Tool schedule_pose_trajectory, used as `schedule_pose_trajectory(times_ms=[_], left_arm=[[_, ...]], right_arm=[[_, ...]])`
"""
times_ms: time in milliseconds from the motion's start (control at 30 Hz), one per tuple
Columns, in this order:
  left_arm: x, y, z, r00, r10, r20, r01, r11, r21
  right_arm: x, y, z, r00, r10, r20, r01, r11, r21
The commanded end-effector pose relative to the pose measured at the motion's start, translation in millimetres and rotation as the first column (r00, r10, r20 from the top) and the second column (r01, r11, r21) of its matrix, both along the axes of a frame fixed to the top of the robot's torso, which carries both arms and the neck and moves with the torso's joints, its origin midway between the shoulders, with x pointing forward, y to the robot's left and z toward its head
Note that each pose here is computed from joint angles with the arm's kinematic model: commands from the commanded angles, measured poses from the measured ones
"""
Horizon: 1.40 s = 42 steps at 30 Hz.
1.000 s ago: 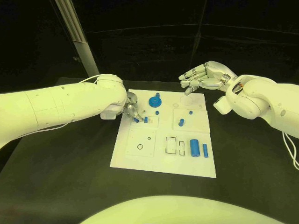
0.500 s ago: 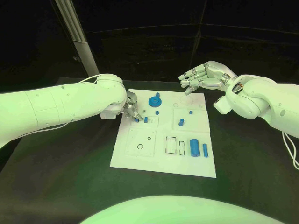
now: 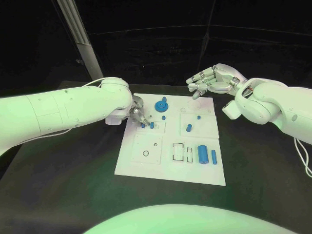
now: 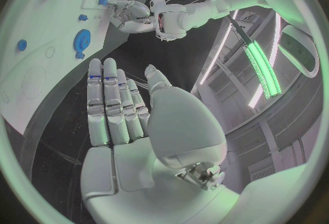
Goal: Assemble the parts on the task board
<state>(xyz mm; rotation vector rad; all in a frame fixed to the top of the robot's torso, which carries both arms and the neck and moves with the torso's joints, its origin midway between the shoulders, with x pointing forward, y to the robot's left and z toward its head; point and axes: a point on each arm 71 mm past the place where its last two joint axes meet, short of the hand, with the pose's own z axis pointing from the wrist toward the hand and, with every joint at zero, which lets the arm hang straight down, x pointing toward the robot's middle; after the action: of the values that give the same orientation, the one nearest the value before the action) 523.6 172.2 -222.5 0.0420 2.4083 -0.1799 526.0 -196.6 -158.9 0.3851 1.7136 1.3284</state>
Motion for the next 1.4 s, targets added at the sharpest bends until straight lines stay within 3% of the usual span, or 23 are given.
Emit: schedule_pose_trajectory(times_ms=[33,200,367,500,600,767,933,1100,1133,1167,1333,1400], left_arm=[[1.0,1.4,1.3,1.000,0.014,0.011,-0.014,1.000,0.003],[2.4,6.8,3.5,0.999,0.037,0.041,-0.036,0.999,-0.024],[5.5,11.9,11.6,0.992,0.089,0.085,-0.075,0.986,-0.150],[8.6,16.4,20.2,0.981,0.170,0.094,-0.132,0.937,-0.325],[10.2,17.9,24.4,0.976,0.194,0.101,-0.137,0.903,-0.407],[12.6,14.2,32.6,0.972,0.174,0.161,-0.066,0.850,-0.522],[14.9,1.6,39.7,0.957,0.108,0.268,0.077,0.799,-0.597],[11.9,-14.8,34.6,0.915,-0.026,0.403,0.258,0.804,-0.535],[11.0,-18.0,32.5,0.903,-0.055,0.426,0.292,0.807,-0.514],[9.8,-22.5,29.2,0.883,-0.100,0.459,0.339,0.811,-0.477],[8.6,-32.7,19.3,0.826,-0.211,0.522,0.439,0.822,-0.362],[8.8,-35.5,16.3,0.811,-0.243,0.533,0.461,0.825,-0.326]], right_arm=[[0.0,0.9,1.3,1.000,0.008,0.000,-0.008,1.000,0.007],[0.1,0.6,1.2,1.000,0.007,0.000,-0.007,1.000,0.007],[0.3,0.3,0.9,1.000,0.007,-0.001,-0.007,1.000,0.006],[0.5,0.2,0.6,1.000,0.007,-0.002,-0.007,1.000,0.006],[0.7,-0.2,0.4,1.000,0.006,-0.002,-0.006,1.000,0.005],[0.9,-0.7,0.1,1.000,0.004,-0.002,-0.004,1.000,0.005],[1.2,-0.4,-0.2,1.000,0.004,-0.002,-0.004,1.000,0.005],[1.3,0.5,-0.8,1.000,0.005,-0.003,-0.005,1.000,0.006],[1.3,0.7,-0.9,1.000,0.005,-0.003,-0.005,1.000,0.006],[1.3,1.0,-1.1,1.000,0.005,-0.003,-0.005,1.000,0.006],[1.3,1.8,-1.3,1.000,0.006,-0.002,-0.006,1.000,0.007],[1.3,2.1,-1.4,1.000,0.006,-0.002,-0.006,1.000,0.007]])
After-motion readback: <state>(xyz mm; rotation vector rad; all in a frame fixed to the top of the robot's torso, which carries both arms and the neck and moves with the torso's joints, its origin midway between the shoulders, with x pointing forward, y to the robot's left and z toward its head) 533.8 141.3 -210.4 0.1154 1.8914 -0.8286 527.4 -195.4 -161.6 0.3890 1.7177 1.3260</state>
